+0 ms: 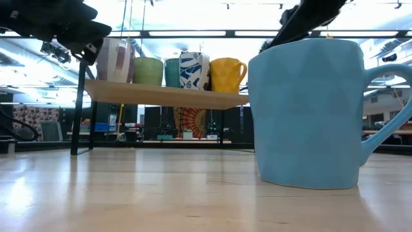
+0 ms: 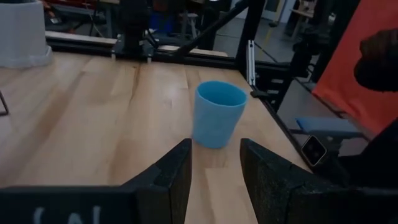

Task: Place coffee mugs
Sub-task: Put the blue mug on the shelf

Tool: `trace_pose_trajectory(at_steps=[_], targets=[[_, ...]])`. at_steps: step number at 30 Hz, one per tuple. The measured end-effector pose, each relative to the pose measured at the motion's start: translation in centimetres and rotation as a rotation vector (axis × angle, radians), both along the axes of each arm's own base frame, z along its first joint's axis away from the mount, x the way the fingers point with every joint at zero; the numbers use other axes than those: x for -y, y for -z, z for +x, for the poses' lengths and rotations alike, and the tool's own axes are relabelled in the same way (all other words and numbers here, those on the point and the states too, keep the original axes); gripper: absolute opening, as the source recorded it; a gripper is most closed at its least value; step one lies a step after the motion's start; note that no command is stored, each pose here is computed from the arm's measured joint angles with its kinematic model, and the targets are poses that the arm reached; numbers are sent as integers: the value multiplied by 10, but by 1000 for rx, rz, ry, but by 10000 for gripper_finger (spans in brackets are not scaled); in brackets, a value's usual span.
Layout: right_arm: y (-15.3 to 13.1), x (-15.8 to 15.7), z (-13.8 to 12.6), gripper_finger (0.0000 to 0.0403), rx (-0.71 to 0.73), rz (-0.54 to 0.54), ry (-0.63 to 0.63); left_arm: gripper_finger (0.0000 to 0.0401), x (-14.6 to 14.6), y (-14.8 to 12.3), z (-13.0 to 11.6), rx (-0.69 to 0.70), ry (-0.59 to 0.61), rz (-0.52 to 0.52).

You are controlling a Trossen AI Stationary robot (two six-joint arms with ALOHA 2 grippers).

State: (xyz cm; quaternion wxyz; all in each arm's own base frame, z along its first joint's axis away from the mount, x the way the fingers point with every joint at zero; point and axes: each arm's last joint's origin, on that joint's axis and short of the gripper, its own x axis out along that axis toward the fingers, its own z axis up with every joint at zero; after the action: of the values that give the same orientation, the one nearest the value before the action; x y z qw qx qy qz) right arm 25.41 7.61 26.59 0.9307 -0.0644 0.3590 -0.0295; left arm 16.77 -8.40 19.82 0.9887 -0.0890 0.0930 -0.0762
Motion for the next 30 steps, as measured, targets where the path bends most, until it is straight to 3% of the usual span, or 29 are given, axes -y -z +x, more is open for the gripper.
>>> trace_pose_trajectory(at_steps=[6,14,24,30], targets=[[2,-29,-14,214,4,91,45,141,0,0,0,-8,-9,-49],[14,-68,-23,214,13,130,49,141,0,0,0,-13,-13,-73],[27,-99,-10,214,-38,203,34,141,0,1,0,-21,-15,-66],[40,-124,-1,214,-190,261,14,141,-1,2,0,-25,-36,-58]])
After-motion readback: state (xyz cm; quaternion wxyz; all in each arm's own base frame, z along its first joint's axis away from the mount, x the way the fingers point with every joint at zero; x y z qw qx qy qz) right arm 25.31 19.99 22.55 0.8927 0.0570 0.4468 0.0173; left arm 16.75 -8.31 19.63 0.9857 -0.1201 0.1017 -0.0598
